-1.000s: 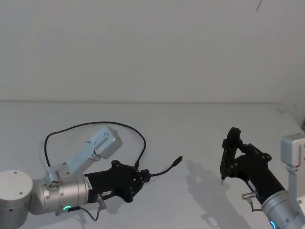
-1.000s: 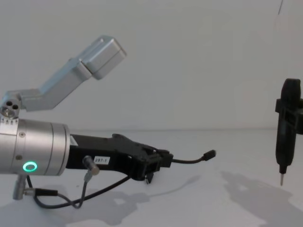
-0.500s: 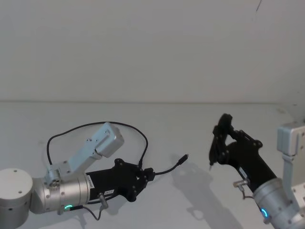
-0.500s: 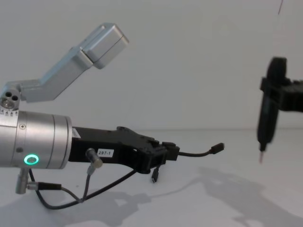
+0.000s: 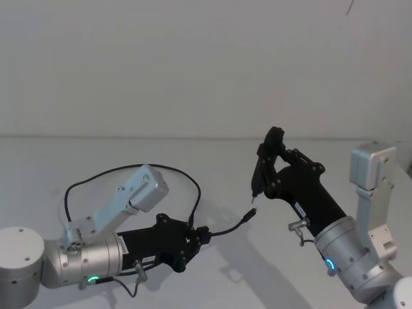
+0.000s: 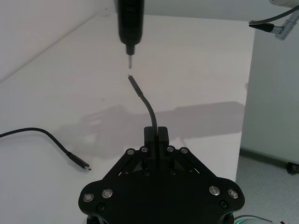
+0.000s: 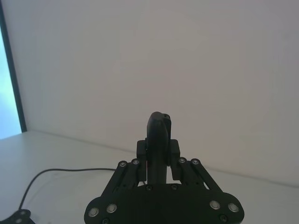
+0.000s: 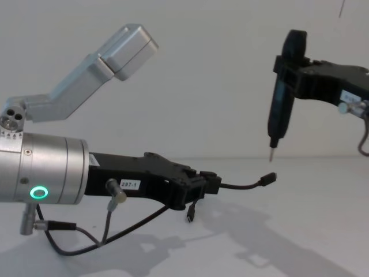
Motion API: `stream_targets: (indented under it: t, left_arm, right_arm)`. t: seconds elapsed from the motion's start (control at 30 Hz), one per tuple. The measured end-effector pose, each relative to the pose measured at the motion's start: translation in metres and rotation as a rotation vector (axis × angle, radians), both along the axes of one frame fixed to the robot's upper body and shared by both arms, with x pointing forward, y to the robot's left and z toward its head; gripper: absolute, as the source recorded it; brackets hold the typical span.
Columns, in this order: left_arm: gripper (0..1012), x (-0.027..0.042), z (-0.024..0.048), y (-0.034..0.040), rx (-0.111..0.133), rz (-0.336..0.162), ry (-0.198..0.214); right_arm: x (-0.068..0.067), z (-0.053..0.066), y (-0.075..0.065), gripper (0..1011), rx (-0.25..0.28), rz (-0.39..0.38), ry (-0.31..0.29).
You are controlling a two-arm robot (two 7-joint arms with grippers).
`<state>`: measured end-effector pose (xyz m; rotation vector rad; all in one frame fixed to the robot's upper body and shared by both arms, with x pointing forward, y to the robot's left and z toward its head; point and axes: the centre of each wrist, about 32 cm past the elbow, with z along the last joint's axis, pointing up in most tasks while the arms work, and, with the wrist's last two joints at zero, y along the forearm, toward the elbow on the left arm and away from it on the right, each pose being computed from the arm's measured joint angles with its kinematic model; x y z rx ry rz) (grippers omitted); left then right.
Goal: Pick up the data cable with the one hand.
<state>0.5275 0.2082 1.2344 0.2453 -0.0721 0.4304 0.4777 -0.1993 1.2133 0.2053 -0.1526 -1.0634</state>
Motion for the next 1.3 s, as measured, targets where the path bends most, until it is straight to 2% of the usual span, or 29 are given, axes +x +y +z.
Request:
stream_targets:
  t: [0.37,0.83,1.3]
  left_arm:
    - [42,-0.0003,0.0005,-0.0001,-0.001,-0.002,-0.001]
    - [42,-0.0004,0.0009,-0.0003,-0.002,-0.003,-0.001]
    - [42,-0.0004,0.001,-0.0003,-0.002,-0.003,-0.002]
  right_arm:
    - [0.006,-0.002,0.003,279,-0.003,0.031,-0.019]
    - [0.009,-0.012,-0.006,279,-0.021,0.029,-0.006]
    - [0.017,-0.019,-0.009,279,-0.017,0.018,0.004]
